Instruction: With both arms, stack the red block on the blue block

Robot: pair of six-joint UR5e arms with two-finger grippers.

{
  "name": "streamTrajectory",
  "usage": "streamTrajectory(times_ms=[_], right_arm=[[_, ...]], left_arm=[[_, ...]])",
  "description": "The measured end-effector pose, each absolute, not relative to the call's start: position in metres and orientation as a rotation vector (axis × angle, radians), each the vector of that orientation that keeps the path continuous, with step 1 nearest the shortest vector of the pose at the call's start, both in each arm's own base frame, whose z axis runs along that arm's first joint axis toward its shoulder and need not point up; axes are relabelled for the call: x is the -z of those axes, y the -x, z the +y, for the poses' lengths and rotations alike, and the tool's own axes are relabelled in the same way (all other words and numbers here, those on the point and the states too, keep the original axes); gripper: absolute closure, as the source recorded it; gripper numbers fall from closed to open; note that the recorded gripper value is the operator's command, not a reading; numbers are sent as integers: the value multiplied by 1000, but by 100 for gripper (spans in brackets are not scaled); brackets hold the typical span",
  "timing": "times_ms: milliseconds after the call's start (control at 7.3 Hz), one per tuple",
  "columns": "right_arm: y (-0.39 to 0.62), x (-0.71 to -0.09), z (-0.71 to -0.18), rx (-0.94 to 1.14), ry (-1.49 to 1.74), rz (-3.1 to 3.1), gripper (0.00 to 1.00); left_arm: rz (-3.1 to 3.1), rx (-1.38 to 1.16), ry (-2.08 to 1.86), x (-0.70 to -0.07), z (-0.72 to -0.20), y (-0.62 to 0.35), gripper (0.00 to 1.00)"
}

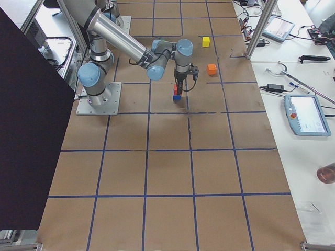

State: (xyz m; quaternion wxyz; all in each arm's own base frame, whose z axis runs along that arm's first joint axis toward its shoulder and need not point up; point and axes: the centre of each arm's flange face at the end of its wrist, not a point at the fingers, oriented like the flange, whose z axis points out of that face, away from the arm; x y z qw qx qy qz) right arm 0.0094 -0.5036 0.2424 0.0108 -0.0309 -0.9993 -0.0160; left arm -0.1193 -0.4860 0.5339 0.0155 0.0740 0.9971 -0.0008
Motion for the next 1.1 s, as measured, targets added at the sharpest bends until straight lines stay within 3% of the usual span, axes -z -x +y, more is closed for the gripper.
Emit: streamTrajectory(times_ms=[548, 1095], right_arm=[[-14, -304, -491, 39, 91, -3106, 0], [-62, -416, -478, 58, -14, -3114, 0]], left_arm=[[3099, -9, -222, -533, -481, 120, 0], [3107, -22, -204, -532, -480, 121, 0]])
